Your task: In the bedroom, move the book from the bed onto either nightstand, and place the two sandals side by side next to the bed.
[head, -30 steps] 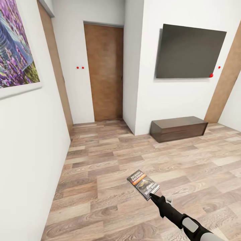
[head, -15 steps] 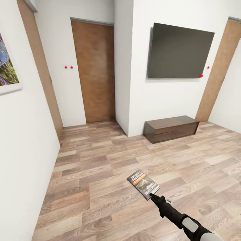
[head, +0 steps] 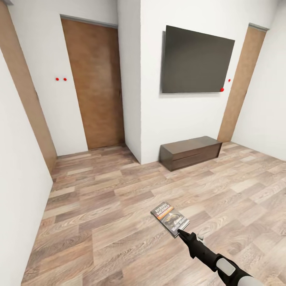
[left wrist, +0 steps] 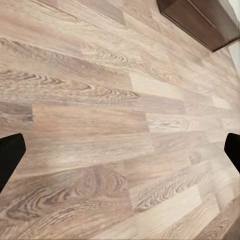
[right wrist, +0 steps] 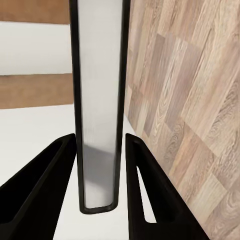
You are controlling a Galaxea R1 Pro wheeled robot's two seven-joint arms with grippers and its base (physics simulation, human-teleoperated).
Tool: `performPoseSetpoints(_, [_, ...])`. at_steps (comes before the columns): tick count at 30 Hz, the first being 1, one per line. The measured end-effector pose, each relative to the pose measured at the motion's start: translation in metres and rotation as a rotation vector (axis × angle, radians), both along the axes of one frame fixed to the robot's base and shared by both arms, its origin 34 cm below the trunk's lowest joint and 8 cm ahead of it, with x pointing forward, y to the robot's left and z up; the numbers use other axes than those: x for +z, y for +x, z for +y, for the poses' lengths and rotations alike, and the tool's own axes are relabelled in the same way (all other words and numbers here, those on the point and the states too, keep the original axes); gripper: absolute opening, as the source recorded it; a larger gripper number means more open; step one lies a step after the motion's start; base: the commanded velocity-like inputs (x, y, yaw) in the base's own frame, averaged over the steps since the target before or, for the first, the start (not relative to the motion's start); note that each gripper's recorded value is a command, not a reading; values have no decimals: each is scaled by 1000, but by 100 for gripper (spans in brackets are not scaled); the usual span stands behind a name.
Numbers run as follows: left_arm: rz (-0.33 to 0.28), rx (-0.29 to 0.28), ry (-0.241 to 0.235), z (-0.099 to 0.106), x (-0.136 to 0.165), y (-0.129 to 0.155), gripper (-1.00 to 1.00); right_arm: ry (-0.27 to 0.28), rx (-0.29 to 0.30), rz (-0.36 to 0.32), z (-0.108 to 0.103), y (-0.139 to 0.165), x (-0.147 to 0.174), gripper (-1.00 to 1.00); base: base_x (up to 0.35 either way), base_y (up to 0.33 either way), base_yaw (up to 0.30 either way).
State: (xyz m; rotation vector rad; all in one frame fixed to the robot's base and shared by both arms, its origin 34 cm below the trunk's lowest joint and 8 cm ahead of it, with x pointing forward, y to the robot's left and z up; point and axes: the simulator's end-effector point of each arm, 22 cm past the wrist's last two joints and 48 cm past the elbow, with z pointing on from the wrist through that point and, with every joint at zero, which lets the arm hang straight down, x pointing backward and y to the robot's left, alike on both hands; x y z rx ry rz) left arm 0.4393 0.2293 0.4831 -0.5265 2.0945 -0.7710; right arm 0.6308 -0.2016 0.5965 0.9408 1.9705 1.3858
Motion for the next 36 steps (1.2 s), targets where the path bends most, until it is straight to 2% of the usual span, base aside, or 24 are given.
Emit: performPoseSetpoints(36, [0, 0, 0, 0, 0, 0, 100, 0, 0, 0, 0, 0, 0, -100, 224, 0, -166])
